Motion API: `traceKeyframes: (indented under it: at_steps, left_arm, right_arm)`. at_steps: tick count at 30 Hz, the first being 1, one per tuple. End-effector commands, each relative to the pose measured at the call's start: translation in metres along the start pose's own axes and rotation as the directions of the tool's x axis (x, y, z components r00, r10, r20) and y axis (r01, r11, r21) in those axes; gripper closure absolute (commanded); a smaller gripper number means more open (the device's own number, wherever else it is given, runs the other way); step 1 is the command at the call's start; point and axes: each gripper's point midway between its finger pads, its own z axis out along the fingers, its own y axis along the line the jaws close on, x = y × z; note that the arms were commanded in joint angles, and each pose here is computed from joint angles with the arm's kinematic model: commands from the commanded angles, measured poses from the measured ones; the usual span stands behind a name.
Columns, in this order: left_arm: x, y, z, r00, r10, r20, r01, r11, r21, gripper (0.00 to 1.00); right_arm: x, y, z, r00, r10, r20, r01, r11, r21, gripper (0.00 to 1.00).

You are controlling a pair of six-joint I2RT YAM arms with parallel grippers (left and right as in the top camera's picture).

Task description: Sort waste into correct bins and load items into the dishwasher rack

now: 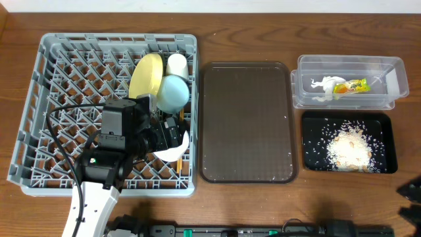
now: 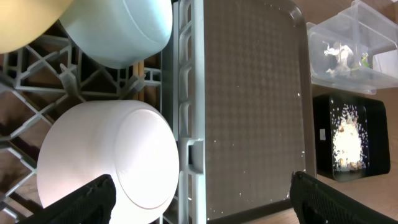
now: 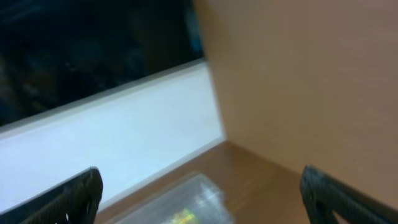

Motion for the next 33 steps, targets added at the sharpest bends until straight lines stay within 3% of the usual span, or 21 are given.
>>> traceKeyframes:
  at_steps: [1, 6, 10, 21, 33]
  left_arm:
    - [-0.007, -0.004, -0.004, 1.000, 0.008, 0.021, -0.008, 1.000, 0.001, 0.09]
    - [-0.007, -0.004, -0.004, 1.000, 0.008, 0.021, -0.008, 1.000, 0.001, 0.09]
    - [-0.007, -0.004, -0.004, 1.000, 0.008, 0.021, -0.008, 1.000, 0.001, 0.09]
    - [-0.007, -0.004, -0.004, 1.000, 0.008, 0.021, -0.008, 1.000, 0.001, 0.09]
    - [-0.007, -0.004, -0.004, 1.000, 0.008, 0.021, -0.008, 1.000, 0.001, 0.09]
  right_arm:
    - [0.031, 0.032, 0.007, 1.000, 0.013, -0.009, -0.014, 0.980, -0.196, 0.01]
    - [0.045, 0.075, 0.011, 0.982, 0.111, 0.155, -0.030, 0.893, -0.448, 0.01]
    - [0.067, 0.089, 0.014, 0.969, 0.145, 0.201, -0.015, 0.845, -0.534, 0.01]
    - [0.169, 0.092, 0.035, 0.999, 0.044, -0.002, -0.038, 0.842, -0.538, 0.01]
    - [0.263, 0.076, 0.043, 0.981, -0.031, -0.191, -0.068, 0.869, -0.490, 0.01]
